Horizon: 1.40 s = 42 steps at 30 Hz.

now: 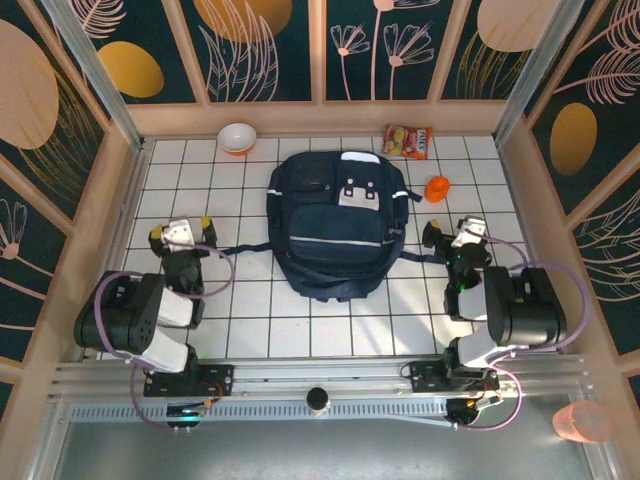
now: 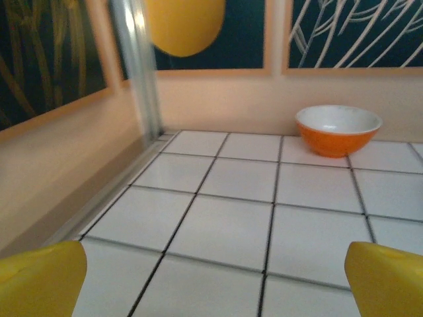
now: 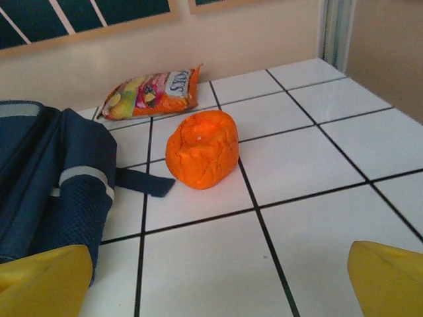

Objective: Pack the student bag

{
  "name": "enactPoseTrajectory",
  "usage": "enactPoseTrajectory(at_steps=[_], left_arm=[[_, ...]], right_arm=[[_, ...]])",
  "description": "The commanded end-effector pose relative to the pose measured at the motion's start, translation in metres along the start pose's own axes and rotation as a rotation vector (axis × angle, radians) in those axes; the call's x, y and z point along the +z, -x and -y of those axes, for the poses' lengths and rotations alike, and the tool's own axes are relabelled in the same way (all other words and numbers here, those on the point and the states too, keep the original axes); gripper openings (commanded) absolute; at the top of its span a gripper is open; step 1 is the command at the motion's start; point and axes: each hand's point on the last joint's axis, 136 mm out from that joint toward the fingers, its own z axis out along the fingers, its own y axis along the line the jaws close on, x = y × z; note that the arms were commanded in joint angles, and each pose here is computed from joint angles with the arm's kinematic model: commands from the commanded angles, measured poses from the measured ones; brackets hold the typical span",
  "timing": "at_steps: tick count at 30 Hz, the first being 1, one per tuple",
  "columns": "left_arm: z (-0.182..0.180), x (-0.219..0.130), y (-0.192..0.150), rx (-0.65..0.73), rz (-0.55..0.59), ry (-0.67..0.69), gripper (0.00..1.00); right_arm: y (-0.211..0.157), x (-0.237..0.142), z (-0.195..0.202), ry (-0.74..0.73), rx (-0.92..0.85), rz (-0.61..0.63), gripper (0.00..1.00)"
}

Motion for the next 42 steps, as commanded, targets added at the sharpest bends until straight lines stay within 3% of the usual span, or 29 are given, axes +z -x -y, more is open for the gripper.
enactPoseTrajectory(at_steps=[1,42], left_arm=[[0.0104,0.0129,-0.0078,-0.085,-0.070,-0.111,0.99],[0.0098,0.0128,-0.0066,-0.083,-0.065,-0.109,0.99]], right_arm=[[0.0310,0.0082,-0.0046,0.025,-0.011,0.103,0.99],[0.0292,0.0129,-0.0127,0.080,-0.022,0.084,0.99]])
